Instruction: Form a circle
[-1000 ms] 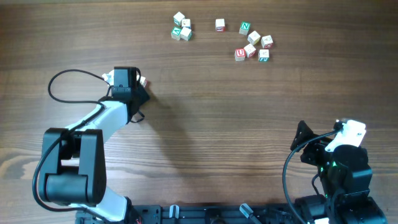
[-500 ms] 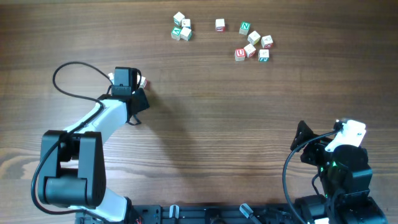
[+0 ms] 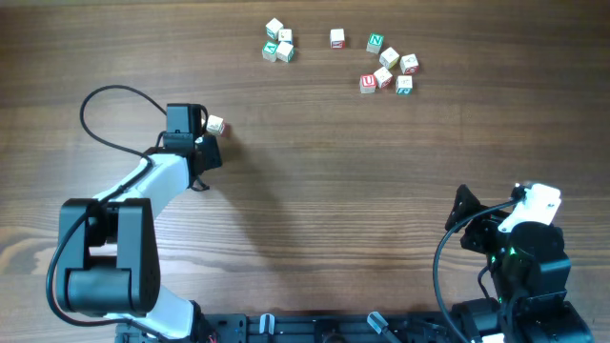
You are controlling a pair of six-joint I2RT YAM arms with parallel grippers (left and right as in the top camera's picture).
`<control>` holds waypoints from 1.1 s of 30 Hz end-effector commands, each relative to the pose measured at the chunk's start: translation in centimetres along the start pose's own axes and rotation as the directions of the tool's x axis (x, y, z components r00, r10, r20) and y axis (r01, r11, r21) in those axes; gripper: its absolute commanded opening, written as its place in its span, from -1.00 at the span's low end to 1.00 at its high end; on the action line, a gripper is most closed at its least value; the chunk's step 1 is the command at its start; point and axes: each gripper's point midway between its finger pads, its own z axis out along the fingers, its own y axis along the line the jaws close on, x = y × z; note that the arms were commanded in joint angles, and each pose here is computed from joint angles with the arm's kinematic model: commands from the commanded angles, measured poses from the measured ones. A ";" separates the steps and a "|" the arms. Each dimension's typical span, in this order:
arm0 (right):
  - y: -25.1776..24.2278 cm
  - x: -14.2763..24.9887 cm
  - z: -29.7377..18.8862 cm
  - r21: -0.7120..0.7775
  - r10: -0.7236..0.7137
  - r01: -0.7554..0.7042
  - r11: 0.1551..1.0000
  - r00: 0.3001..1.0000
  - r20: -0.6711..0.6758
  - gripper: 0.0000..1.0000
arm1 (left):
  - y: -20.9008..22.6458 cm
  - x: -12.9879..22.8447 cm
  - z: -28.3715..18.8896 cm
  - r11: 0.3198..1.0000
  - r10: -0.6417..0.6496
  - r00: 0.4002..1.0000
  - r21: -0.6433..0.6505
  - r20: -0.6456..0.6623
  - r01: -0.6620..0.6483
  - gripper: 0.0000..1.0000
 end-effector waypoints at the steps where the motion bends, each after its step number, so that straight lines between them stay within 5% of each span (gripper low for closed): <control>1: 0.1 0.2 0.1 -0.005 -0.012 0.012 1.000 1.000 -0.007 1.00 | 0.7 1.9 1.0 1.000 0.019 0.998 -0.017 -0.056 -0.020 0.06; 18: 0.1 0.2 0.1 -0.004 -0.012 0.012 1.000 1.000 -0.007 1.00 | -1.0 -5.9 -9.0 0.990 -0.050 0.962 0.140 0.267 0.013 0.24; 33: 0.1 0.2 0.1 -0.005 -0.012 0.012 1.000 1.000 -0.007 1.00 | -5.1 -6.8 -6.8 0.940 -0.076 0.961 0.341 0.266 -0.020 0.05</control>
